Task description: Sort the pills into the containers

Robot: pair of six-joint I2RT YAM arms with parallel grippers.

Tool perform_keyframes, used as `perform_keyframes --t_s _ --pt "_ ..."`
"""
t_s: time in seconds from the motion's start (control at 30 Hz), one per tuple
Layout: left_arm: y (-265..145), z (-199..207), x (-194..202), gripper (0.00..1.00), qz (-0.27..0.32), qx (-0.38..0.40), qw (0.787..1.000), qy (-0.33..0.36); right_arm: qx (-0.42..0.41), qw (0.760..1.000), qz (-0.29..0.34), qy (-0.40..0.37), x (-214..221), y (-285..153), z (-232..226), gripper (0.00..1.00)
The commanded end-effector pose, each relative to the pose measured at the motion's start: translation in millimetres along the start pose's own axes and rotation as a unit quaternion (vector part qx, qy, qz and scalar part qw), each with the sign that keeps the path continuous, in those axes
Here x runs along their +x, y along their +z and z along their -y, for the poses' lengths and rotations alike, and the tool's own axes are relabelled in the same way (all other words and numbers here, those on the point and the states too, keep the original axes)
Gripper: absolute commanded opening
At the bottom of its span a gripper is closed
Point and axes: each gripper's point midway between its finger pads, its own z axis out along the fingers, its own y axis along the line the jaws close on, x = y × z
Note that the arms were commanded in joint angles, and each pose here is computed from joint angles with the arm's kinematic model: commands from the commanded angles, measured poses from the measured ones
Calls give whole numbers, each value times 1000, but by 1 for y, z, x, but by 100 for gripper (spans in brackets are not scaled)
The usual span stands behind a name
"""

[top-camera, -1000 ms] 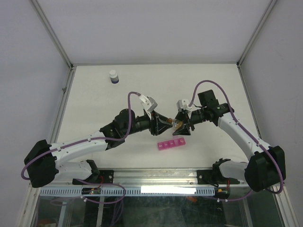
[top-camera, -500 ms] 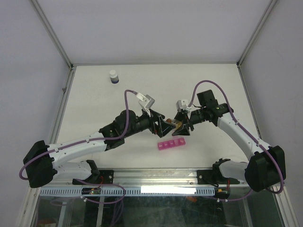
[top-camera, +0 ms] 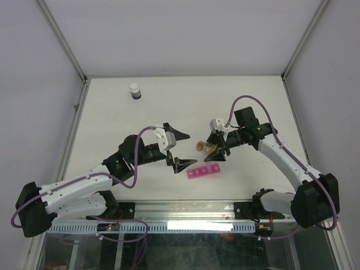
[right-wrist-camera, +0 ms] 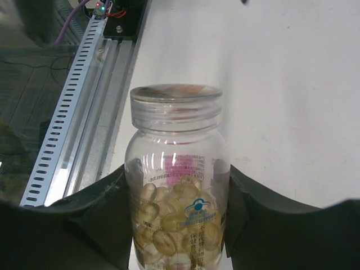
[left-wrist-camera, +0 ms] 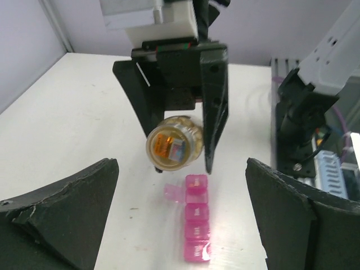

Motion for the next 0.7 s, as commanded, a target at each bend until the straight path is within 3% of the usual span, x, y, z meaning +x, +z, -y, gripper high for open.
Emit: perform_keyframes --t_s 0.0,0.67 --pt "16 -8 -10 97 6 47 996 77 -7 998 31 -49 -28 -4 -2 0" --pt "44 -13 -4 63 -12 66 997 41 -9 998 31 -54 -29 -3 -3 0"
